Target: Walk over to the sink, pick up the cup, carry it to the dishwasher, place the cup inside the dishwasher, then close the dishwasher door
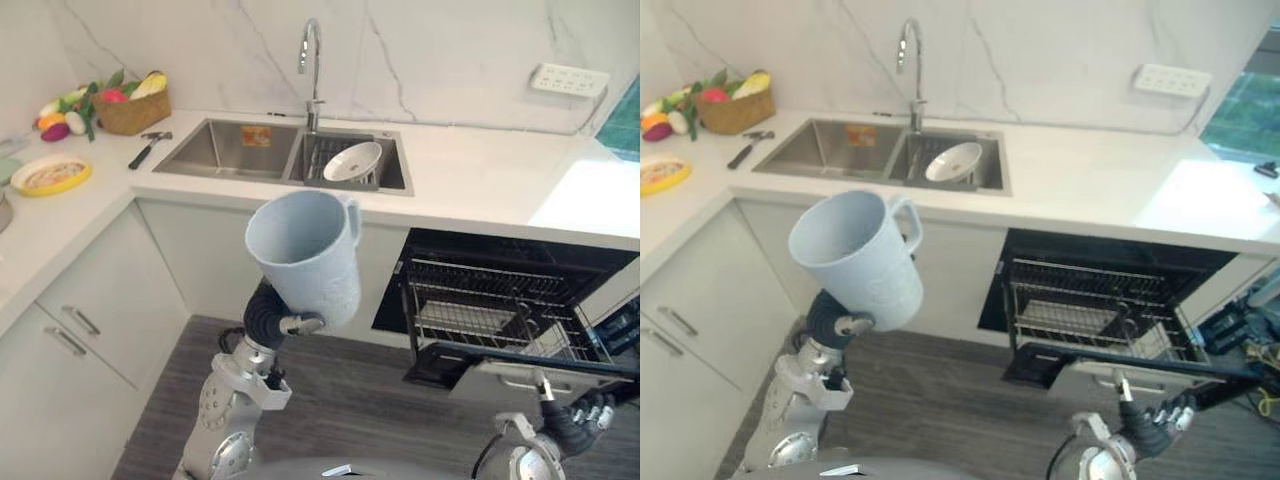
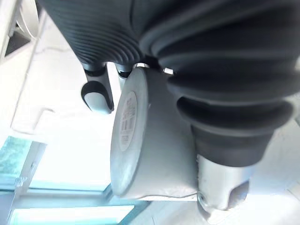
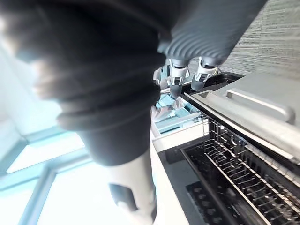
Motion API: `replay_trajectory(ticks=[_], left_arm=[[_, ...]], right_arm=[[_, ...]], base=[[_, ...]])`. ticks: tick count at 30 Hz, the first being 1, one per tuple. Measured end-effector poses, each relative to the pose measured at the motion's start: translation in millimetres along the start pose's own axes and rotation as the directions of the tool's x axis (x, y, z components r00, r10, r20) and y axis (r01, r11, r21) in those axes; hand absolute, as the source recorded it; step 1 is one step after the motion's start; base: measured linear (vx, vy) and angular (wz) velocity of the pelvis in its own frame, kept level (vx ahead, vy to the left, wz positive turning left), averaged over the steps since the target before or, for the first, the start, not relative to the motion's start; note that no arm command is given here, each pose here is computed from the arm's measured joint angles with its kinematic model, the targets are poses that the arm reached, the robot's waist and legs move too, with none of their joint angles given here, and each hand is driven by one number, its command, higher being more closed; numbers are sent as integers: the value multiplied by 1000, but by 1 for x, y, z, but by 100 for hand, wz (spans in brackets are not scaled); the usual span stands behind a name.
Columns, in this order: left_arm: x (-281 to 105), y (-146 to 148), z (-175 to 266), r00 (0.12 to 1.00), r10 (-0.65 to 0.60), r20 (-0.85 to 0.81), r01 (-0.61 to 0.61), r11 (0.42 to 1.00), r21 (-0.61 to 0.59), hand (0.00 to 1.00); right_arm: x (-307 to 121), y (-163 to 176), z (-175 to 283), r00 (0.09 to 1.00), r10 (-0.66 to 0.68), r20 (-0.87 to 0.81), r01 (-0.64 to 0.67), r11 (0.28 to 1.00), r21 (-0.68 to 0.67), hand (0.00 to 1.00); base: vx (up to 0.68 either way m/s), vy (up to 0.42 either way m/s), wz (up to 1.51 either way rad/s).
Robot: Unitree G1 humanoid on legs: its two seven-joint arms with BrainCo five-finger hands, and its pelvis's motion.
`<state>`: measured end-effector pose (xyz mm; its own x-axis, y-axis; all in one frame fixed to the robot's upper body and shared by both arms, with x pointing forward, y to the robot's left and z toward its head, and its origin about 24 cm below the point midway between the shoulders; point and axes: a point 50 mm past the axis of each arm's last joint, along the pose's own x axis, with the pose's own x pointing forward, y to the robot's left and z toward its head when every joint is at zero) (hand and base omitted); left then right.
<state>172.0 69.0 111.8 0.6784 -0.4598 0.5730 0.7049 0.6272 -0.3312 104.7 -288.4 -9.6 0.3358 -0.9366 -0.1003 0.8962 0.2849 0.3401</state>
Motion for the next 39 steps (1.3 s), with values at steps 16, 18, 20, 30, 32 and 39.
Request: replay_trajectory(ticks=[16,18,20,30,32,39], left_arm=[[19,-15,-12,997,-56,-60,56,998,-5,100],[18,-10,-10,998,-14,-60,15,1000,16,100],[14,-7,-11,998,22,-66,-21,1000,22,100],[-5,4,-29,972,153,-180,-131,983,131,100],[0,7,-29,972,153,-178,-125,979,160,100],[19,12,-20,981,141,-130,-103,959,263,100]], right_arm=[[-33,90,69,831,485,272,-532,836,134,0],[-40,105,67,793,567,225,-602,785,145,0],[-44,109,64,765,617,185,-641,755,136,0],[-35,140,67,615,766,190,-786,614,71,0],[-34,144,68,612,767,193,-789,610,73,0],[-40,146,69,565,802,194,-823,563,73,0]], base=[[168,-43,2],[24,37,3],[-1,6,13],[47,118,-34],[21,234,-35],[16,88,-20]])
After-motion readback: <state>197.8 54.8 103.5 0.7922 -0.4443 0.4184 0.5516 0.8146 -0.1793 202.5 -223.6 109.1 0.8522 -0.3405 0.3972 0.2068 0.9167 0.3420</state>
